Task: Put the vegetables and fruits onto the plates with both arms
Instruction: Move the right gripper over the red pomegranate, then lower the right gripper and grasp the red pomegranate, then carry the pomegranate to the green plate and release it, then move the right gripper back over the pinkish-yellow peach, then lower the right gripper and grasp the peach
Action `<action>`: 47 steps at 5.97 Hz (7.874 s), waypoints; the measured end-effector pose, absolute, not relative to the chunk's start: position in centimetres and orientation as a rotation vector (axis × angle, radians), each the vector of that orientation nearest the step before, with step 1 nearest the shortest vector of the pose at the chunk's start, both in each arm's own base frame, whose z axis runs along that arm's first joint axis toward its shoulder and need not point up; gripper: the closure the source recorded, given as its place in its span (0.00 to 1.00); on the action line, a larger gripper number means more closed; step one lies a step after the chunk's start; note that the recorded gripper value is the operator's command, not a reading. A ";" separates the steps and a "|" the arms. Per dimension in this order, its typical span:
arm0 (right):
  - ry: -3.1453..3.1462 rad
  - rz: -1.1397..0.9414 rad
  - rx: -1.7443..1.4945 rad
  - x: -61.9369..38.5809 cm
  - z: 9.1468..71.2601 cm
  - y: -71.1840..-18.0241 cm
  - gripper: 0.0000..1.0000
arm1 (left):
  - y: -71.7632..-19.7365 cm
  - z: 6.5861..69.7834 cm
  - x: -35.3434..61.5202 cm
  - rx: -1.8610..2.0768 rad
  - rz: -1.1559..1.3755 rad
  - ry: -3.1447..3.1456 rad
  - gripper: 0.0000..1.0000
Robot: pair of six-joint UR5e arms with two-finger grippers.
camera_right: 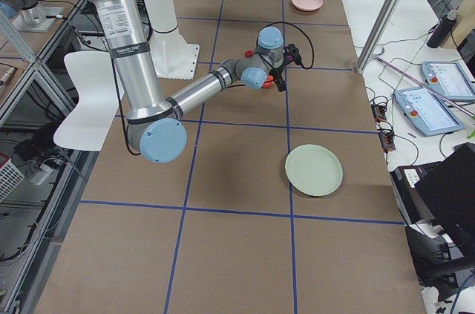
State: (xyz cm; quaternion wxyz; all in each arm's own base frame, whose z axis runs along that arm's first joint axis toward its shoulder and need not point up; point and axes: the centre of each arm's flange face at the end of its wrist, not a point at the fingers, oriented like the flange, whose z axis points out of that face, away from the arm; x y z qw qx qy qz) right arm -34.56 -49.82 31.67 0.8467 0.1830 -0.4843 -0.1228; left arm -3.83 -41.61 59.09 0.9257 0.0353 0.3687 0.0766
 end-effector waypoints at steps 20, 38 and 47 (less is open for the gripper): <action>-0.667 -0.222 0.413 -39.1 33.3 -57.8 1.00 | -41.8 60.4 -3.8 0.047 0.149 0.756 0.00; -0.870 0.102 0.300 -55.6 16.3 -51.1 0.02 | -41.7 60.5 -3.8 0.046 0.148 0.756 0.00; -0.710 0.131 0.279 -63.7 17.9 -45.0 0.02 | -41.7 60.5 -3.8 0.047 0.149 0.756 0.00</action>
